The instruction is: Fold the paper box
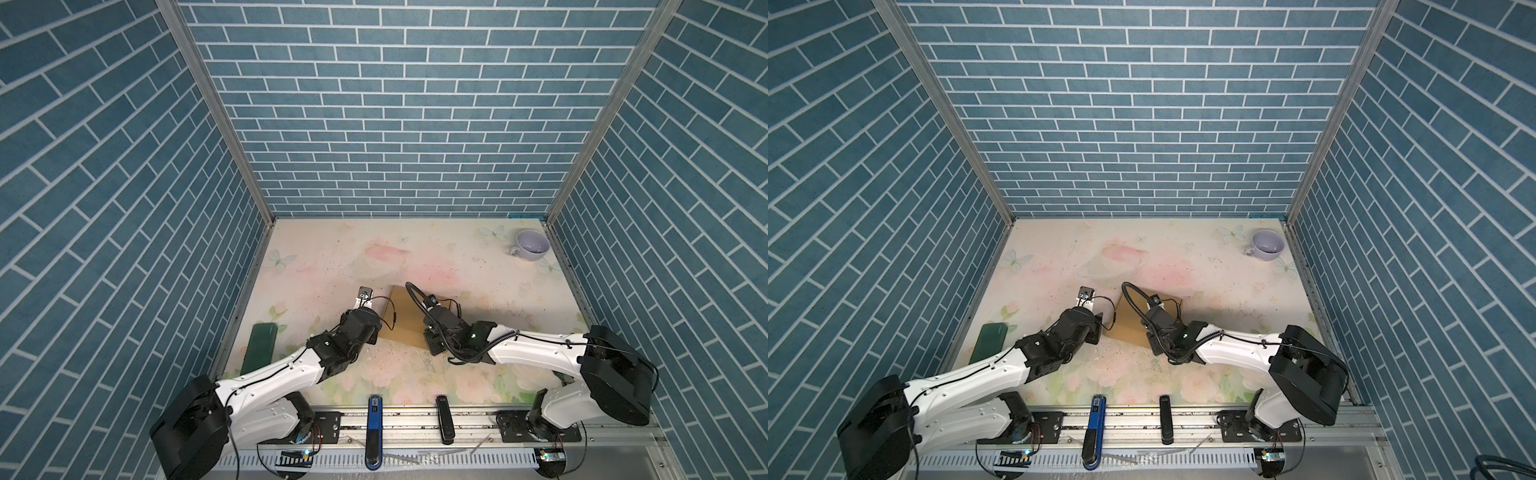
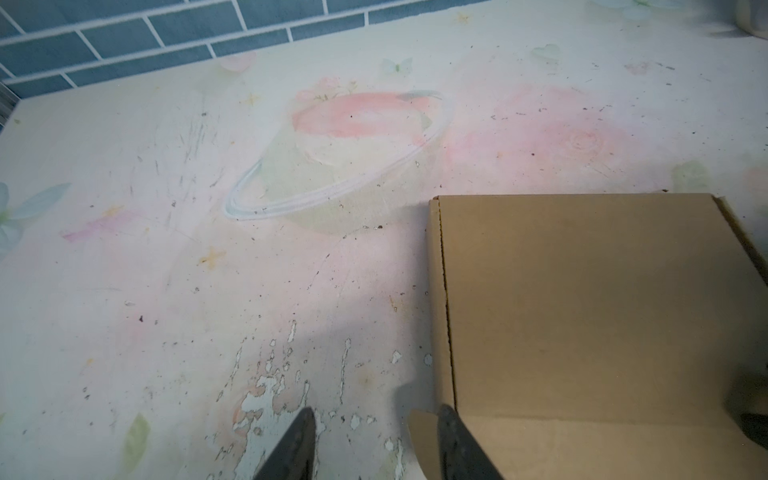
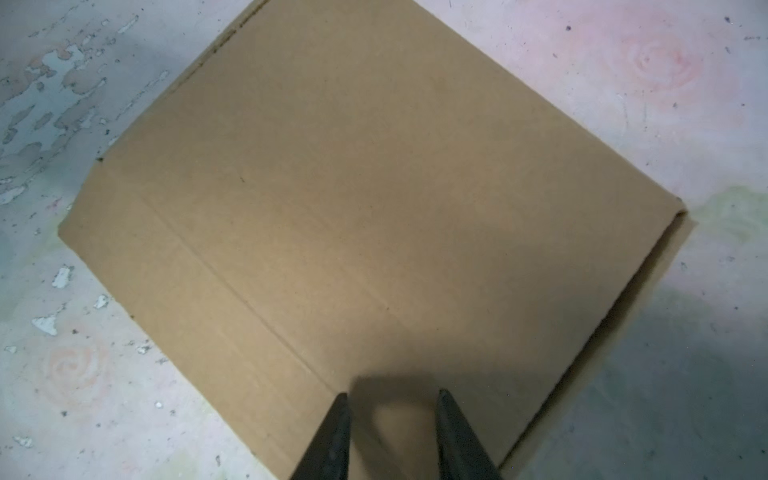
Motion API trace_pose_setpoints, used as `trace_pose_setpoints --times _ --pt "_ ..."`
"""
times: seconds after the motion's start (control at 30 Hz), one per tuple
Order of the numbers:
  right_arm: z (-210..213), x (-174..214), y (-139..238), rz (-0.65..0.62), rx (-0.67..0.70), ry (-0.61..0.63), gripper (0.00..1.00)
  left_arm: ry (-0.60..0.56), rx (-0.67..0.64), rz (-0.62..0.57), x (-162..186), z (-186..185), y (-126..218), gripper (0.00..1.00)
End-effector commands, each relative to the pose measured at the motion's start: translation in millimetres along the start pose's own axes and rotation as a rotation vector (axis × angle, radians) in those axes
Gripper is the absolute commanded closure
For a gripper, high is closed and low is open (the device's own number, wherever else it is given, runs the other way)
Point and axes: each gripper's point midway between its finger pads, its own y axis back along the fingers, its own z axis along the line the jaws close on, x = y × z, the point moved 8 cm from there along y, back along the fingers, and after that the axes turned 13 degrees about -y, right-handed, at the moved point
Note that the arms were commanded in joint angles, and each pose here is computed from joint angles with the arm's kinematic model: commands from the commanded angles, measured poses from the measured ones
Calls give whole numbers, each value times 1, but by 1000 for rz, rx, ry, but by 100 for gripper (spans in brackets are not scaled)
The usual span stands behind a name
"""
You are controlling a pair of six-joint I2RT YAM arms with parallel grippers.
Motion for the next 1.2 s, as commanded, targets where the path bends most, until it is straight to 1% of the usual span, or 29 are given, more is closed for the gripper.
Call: trace_pose_setpoints --times 0.0,0.2,0.37,0.53,0.67,0.9,1.17 --pt "-9 7 -1 19 33 -34 66 9 78 -27 -15 -1 -10 51" --pt "-11 -10 25 -54 20 -55 65 28 140 10 -19 2 -33 51" --pt "-15 -19 43 -97 4 -86 65 29 197 -11 -26 -4 -42 49" --pt "-27 -16 42 -92 30 -115 65 21 254 -9 -30 -12 -49 50" --pt "-36 -10 38 -87 36 -148 65 12 277 20 -25 -17 -57 51" --pt "-48 -7 40 -94 27 -216 64 14 282 71 -8 -20 -68 54" --pt "-56 -7 39 -93 -3 -296 61 6 266 108 6 -20 -72 57"
